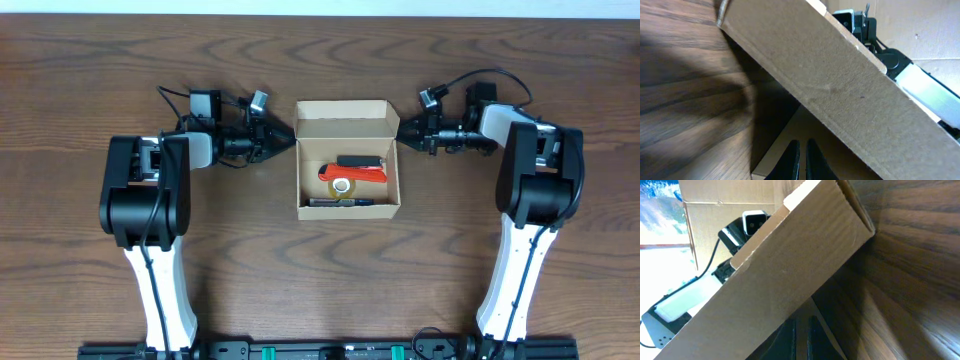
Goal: Pack container
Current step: 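Lift the lid flap with both grippers and fold it over the box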
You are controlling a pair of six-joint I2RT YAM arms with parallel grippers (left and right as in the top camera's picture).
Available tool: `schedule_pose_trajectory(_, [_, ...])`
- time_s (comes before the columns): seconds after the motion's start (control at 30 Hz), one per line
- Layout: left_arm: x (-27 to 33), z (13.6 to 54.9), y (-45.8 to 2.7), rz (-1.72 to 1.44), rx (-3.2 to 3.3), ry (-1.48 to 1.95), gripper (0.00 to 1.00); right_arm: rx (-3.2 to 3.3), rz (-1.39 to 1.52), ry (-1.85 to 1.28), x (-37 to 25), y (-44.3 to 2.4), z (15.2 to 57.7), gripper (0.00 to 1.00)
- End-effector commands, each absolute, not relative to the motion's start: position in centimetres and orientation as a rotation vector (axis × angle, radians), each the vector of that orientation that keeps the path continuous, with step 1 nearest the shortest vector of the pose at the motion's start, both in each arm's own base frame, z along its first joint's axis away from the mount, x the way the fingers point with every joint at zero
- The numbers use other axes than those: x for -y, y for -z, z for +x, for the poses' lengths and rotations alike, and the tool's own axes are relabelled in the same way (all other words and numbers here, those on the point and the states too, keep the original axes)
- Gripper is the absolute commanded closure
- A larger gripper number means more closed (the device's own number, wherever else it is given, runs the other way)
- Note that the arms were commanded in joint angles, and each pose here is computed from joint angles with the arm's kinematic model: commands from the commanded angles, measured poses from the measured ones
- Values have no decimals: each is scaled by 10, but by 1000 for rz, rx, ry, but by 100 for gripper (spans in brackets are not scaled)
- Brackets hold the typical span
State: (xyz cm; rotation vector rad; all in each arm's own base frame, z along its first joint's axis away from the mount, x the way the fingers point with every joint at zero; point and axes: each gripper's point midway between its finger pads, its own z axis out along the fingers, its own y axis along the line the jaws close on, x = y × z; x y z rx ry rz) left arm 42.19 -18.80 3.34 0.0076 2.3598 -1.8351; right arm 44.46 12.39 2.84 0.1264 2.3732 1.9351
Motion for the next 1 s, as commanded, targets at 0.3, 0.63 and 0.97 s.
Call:
schedule_pose_trajectory(0.3, [197, 422, -32, 39, -2361, 1848, 94, -2388, 66, -1966, -147, -27, 439, 99])
schedule_pose_trajectory(0.63, [207, 419, -39, 94, -2345, 1881, 94, -2378, 5, -1962, -155, -28, 437, 99])
schedule_pose_trajectory(0.97, [217, 430, -64, 207, -2275, 1905, 94, -2375, -117, -1876, -163, -40, 441, 99])
